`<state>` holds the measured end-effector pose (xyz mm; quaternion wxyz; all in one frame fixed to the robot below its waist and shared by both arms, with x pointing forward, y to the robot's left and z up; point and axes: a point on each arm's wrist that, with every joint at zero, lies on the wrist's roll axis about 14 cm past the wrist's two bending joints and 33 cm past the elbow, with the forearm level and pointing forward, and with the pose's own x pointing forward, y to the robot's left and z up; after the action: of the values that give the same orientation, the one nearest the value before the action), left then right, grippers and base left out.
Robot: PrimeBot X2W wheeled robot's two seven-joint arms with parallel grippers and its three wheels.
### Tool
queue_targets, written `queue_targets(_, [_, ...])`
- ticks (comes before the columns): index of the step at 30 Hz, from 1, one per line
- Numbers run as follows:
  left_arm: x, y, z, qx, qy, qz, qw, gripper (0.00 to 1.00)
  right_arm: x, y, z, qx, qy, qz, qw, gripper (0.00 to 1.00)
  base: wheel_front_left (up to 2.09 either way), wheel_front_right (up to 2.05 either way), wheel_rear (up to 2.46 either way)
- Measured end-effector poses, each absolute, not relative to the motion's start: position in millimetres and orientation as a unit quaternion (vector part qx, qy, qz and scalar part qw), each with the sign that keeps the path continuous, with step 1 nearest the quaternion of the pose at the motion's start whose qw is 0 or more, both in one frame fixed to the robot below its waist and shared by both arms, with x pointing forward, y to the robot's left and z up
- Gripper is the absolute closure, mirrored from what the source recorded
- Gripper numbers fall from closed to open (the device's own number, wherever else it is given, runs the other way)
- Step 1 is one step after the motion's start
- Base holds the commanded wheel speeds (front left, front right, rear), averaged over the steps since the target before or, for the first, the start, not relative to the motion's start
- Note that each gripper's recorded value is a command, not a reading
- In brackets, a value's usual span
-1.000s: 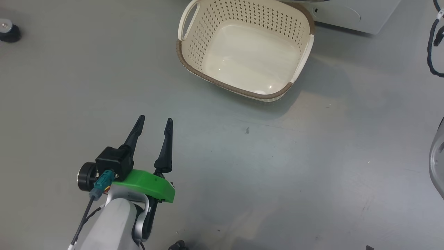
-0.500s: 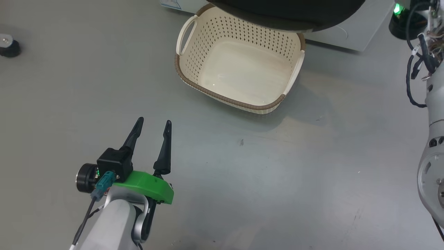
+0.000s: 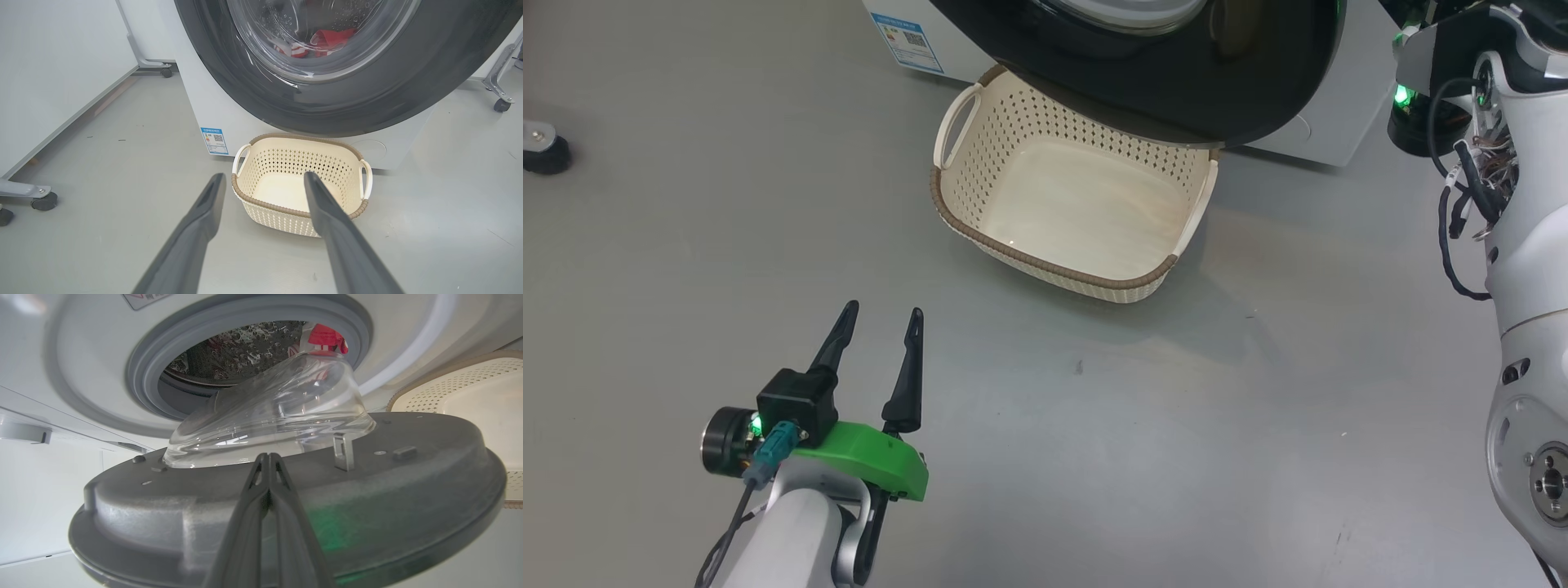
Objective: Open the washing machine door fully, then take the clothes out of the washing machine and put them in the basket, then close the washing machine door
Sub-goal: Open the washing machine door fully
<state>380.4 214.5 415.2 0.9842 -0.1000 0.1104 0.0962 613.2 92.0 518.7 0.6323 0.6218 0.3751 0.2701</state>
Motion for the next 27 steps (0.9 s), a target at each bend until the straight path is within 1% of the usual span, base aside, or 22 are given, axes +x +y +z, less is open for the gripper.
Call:
queue_targets(6, [378.4, 212.6, 418.2, -0.103, 0.106, 0.094, 0.985, 0.0, 608.2, 91.4, 525.3, 0.614, 0.375, 0.274, 0.638, 1.0, 0.0, 0.0, 0.0])
queue_targets(14, [379.1, 210.8, 418.0, -0.097, 0.106, 0.09, 0.985, 0.0, 607.9, 91.7, 524.9, 0.618, 0.375, 0.274, 0.634, 1.0, 0.0, 0.0, 0.0])
queue_targets(18, [379.8, 210.4, 417.4, -0.097, 0.107, 0.09, 0.985, 0.0, 609.2, 92.5, 524.1, 0.606, 0.367, 0.273, 0.65, 1.0, 0.0, 0.0, 0.0])
queue_targets(22, [380.6, 210.9, 420.3, -0.098, 0.102, 0.09, 0.986, 0.0, 613.6, 90.0, 536.5, 0.581, 0.325, 0.289, 0.688, 1.0, 0.0, 0.0, 0.0])
queue_targets(27, [381.6, 209.8, 426.3, -0.1, 0.093, 0.087, 0.987, 0.0, 618.0, 76.7, 549.0, 0.473, 0.26, 0.316, 0.78, 1.0, 0.0, 0.0, 0.0])
